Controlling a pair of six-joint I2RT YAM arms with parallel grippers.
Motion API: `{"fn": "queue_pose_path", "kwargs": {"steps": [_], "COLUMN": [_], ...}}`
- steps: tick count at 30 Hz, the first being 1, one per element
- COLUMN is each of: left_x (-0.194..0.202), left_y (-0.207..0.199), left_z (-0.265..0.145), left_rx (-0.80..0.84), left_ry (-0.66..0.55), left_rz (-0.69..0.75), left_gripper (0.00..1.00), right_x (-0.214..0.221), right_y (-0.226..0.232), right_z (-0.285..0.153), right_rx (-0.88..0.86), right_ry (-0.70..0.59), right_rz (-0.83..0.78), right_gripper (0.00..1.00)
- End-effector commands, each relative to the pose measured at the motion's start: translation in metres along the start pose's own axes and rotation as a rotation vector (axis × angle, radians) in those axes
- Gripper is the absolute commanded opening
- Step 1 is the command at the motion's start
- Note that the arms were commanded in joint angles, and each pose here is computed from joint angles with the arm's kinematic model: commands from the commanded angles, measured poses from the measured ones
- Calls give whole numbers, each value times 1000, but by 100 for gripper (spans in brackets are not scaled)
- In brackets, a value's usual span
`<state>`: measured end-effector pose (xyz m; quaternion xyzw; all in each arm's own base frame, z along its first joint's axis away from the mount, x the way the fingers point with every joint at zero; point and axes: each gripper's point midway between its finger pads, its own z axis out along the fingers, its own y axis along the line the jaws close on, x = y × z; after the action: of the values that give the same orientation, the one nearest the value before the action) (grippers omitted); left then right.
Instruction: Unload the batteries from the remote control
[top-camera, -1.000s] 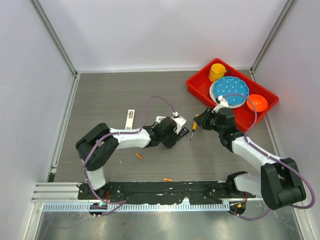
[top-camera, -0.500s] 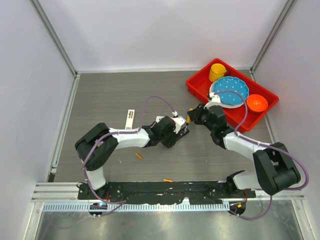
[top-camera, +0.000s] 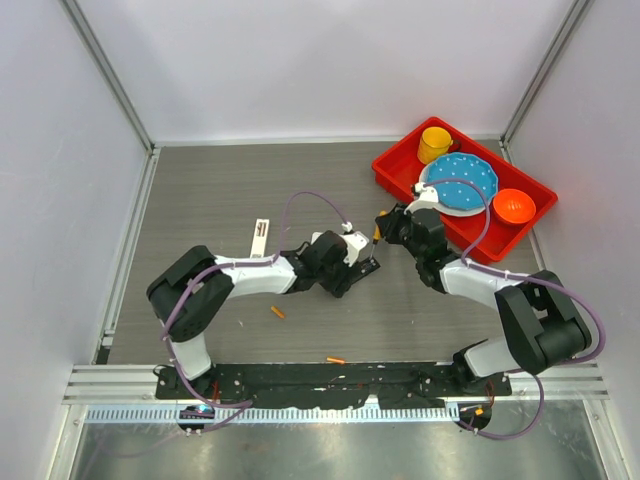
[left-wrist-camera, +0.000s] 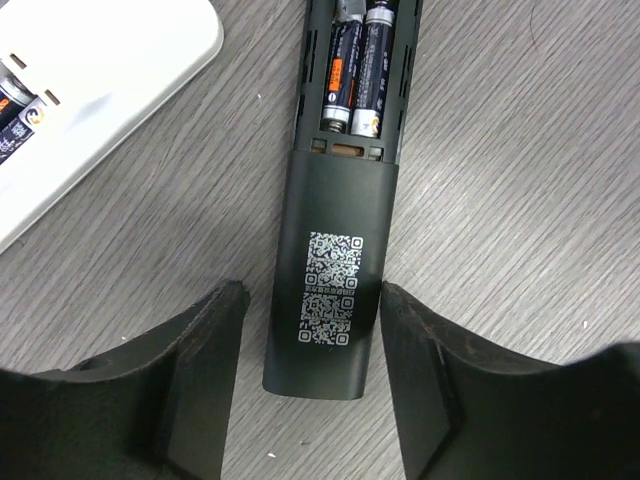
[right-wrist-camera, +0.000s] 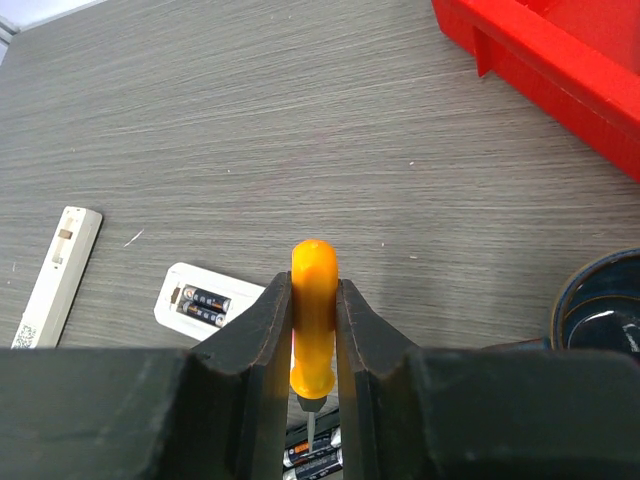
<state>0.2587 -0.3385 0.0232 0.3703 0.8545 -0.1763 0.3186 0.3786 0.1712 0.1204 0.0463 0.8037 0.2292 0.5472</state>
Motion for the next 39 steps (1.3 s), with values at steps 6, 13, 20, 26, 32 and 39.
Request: {"fn": "queue_pose_path", "kwargs": {"steps": [6,13,20,26,32,39], "left_x": [26,27,30,29,29,28], "left_y": [-11,-12,-11,-12,-14,-14], "left_z": [-5,-4,-2,-1,-1,-1], "left_rx": [96,104,96,106,114,114], "left_ry": [87,95,116,117,118,118], "left_rz": [0,3,5,3,4,4], "left_gripper": [46,31,28,25,24,23], "right_x": [-34,-31,-22,-19,-11,1], "right_y": [8,3,-6,-13,-15,-16], "right_z": [3,2,0,-2,0,-2], "right_rx": [-10,16,48,82,83,73], "right_ry": [-110,-100,-84,-78,-53,-23], "right_rz": [-24,-33,-27,-33,-36,-26], "right_gripper": [1,1,1,1,1,1]}}
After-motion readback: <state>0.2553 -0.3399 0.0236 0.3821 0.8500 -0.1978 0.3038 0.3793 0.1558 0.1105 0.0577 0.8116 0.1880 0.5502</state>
